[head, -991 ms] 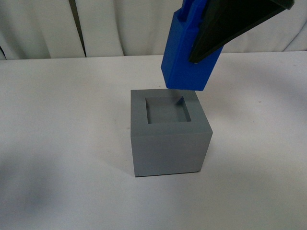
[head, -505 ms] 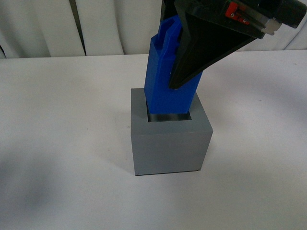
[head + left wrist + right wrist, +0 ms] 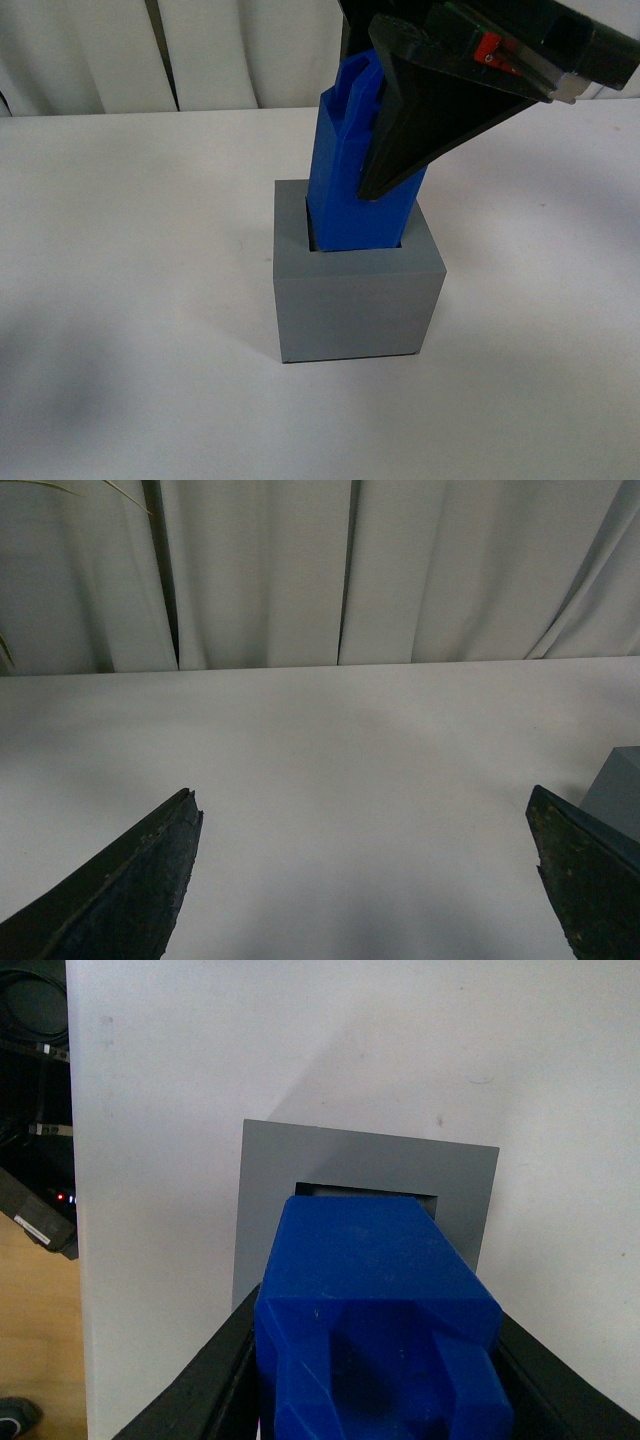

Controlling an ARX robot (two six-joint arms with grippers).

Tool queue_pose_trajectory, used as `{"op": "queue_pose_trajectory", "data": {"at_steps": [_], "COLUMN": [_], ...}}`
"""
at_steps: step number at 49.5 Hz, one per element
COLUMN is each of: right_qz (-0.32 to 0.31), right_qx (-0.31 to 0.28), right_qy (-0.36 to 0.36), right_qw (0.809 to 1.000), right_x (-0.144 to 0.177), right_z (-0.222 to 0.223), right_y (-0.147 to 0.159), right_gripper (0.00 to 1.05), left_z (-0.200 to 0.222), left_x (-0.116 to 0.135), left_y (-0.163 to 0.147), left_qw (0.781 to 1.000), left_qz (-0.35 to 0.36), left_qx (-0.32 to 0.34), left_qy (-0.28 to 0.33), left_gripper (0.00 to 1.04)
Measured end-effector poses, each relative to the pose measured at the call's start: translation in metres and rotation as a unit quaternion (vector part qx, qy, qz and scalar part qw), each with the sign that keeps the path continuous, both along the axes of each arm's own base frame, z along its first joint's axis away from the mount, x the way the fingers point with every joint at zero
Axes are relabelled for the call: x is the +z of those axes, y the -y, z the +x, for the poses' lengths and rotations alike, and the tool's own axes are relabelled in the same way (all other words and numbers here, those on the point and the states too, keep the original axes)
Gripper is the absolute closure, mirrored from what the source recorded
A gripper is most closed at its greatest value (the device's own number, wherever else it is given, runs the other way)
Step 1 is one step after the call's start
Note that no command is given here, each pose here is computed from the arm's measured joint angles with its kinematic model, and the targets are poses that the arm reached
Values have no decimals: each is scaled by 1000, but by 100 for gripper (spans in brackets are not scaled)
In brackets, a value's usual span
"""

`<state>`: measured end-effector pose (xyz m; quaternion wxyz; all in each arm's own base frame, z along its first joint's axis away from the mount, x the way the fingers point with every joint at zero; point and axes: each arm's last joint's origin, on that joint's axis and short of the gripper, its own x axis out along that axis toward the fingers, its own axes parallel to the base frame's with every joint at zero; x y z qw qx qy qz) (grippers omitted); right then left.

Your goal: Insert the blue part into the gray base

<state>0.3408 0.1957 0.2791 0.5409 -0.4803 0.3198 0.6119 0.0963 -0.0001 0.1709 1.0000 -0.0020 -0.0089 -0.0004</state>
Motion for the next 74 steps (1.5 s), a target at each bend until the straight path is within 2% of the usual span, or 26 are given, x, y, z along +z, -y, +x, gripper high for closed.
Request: {"op": "queue_pose_trajectory", "data": {"at_steps": [74], "right_qz": [6], "right_qx": [-20], "right_qy": [14], "right_qw": [1000], "right_x": [-5], "right_z": [-6], "right_y": [-1], "right_gripper": [58], "left_z": [0], "left_x": [0], "left_y": [0], "left_qw": [1000], "left_qz": [0], "left_qx": [0], "left_qy": [0], "left_gripper": [6]}}
